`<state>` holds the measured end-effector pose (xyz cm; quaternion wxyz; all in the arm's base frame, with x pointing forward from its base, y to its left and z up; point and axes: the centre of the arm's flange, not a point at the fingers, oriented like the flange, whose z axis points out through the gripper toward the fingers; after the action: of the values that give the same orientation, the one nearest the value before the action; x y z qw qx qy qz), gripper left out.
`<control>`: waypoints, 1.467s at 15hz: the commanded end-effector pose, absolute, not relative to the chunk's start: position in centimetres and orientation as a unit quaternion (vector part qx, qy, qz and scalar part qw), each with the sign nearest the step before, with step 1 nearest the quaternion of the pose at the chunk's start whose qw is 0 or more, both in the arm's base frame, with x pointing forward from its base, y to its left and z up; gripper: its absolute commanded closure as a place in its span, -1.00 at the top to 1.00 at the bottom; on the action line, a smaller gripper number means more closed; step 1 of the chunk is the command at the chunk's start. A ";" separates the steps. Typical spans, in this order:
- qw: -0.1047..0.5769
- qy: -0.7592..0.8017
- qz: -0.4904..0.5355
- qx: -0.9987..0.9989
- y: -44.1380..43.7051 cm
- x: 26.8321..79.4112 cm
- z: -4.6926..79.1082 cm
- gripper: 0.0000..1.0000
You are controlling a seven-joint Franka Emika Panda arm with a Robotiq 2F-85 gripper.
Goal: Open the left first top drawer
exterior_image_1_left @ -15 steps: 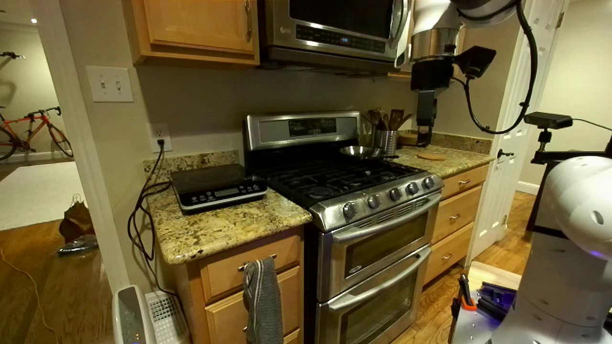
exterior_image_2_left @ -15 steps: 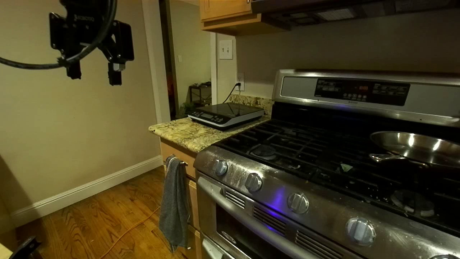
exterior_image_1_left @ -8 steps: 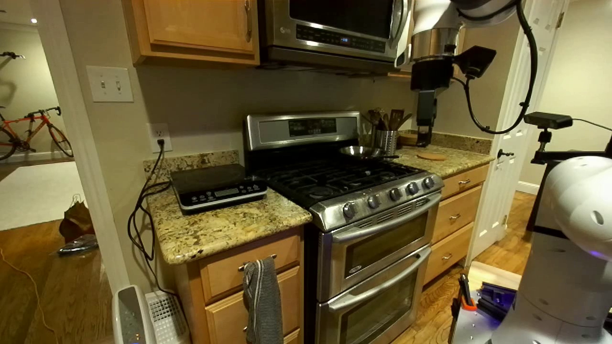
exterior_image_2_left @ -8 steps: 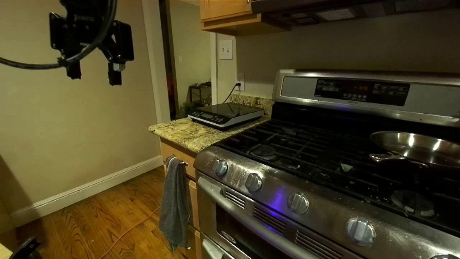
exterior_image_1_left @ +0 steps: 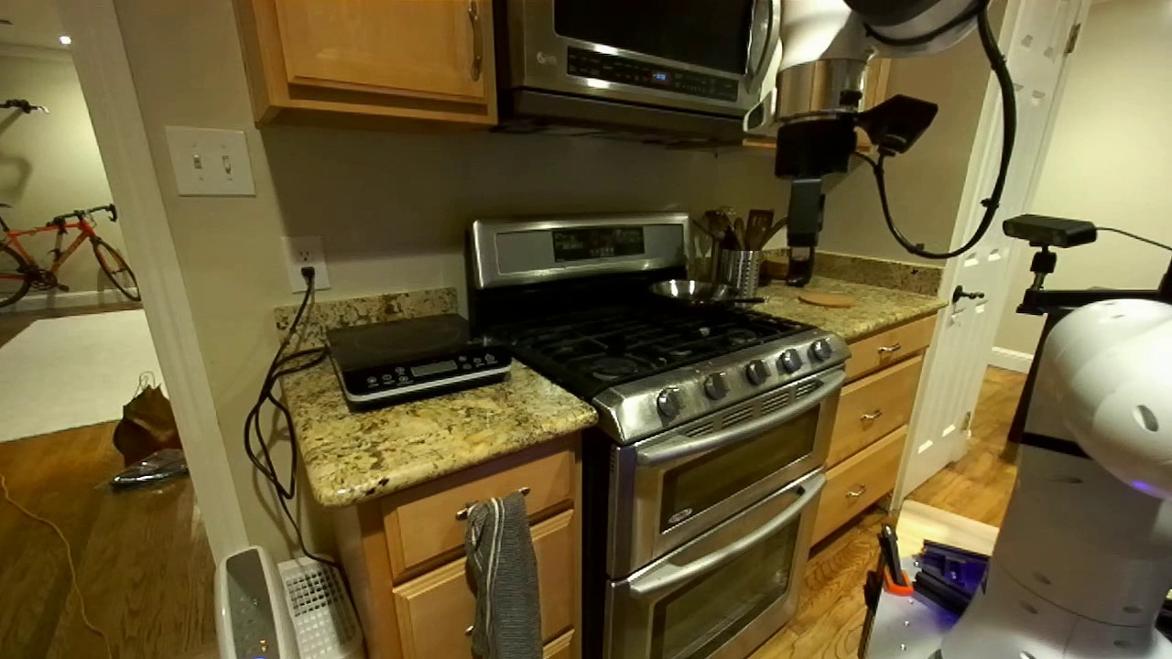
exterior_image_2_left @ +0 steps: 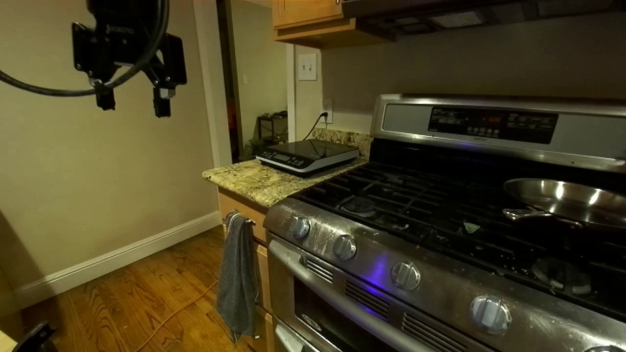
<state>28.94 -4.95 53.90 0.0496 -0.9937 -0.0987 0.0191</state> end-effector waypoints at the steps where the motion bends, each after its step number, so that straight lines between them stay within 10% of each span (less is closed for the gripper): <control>1: 0.033 -0.144 0.004 -0.989 -2.2 32.2 51.1 1.00; 22: -0.022 -0.236 -0.009 -0.971 7.5 37.5 39.4 1.00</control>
<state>35.71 7.13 42.84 -0.0207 -0.9691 -0.2457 -0.0081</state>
